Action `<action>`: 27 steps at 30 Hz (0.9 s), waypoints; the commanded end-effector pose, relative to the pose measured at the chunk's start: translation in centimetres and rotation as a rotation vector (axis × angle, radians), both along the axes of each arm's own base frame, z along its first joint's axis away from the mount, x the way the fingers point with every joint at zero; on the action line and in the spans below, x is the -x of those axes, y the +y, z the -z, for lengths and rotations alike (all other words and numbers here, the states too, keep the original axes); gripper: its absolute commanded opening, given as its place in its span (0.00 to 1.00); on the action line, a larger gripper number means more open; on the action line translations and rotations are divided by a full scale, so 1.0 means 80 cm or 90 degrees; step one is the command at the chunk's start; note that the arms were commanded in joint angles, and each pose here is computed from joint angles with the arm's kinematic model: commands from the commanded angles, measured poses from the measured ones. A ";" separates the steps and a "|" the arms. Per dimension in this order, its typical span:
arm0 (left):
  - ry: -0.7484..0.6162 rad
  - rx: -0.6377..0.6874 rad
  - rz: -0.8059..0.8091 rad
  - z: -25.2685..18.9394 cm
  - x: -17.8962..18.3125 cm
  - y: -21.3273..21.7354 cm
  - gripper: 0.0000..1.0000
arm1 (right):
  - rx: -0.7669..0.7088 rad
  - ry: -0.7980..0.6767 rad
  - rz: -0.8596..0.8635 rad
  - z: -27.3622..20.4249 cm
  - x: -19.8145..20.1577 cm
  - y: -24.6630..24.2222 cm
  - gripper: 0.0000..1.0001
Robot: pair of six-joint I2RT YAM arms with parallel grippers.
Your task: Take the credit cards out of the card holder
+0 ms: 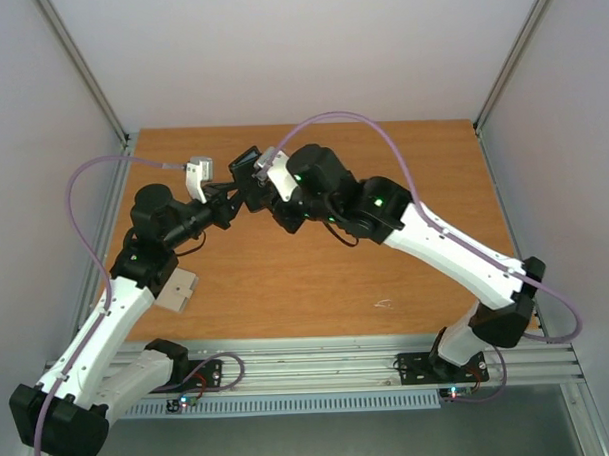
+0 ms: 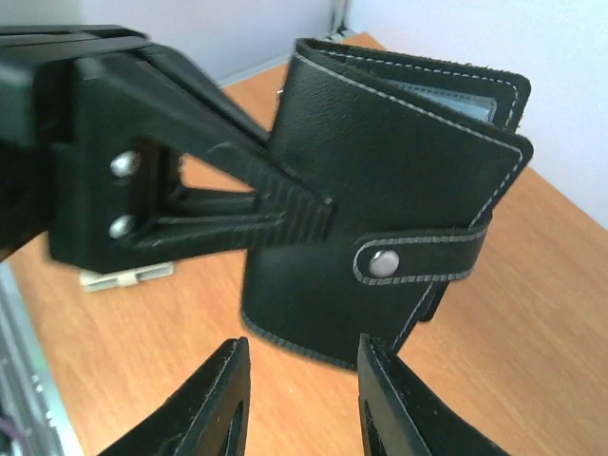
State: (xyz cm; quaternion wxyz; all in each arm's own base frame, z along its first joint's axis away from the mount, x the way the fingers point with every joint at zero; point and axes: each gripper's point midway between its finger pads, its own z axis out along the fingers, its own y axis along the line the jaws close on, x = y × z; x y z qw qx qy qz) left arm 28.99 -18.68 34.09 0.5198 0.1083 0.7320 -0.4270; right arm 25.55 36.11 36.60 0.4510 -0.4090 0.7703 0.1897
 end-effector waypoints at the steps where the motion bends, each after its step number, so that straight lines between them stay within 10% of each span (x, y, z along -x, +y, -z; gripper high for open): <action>1: -0.029 0.018 -0.003 -0.024 0.000 0.001 0.00 | 0.019 -0.055 0.039 -0.013 -0.033 0.009 0.32; 12: -0.060 0.034 0.050 -0.038 0.015 -0.010 0.00 | 0.073 -0.108 0.093 0.004 -0.076 0.023 0.25; 17: -0.073 0.037 0.064 -0.044 0.020 -0.013 0.00 | 0.110 -0.124 0.122 0.016 -0.089 0.017 0.01; 27: -0.075 0.031 0.067 -0.039 0.022 -0.013 0.00 | 0.121 -0.096 0.256 0.012 -0.131 -0.083 0.01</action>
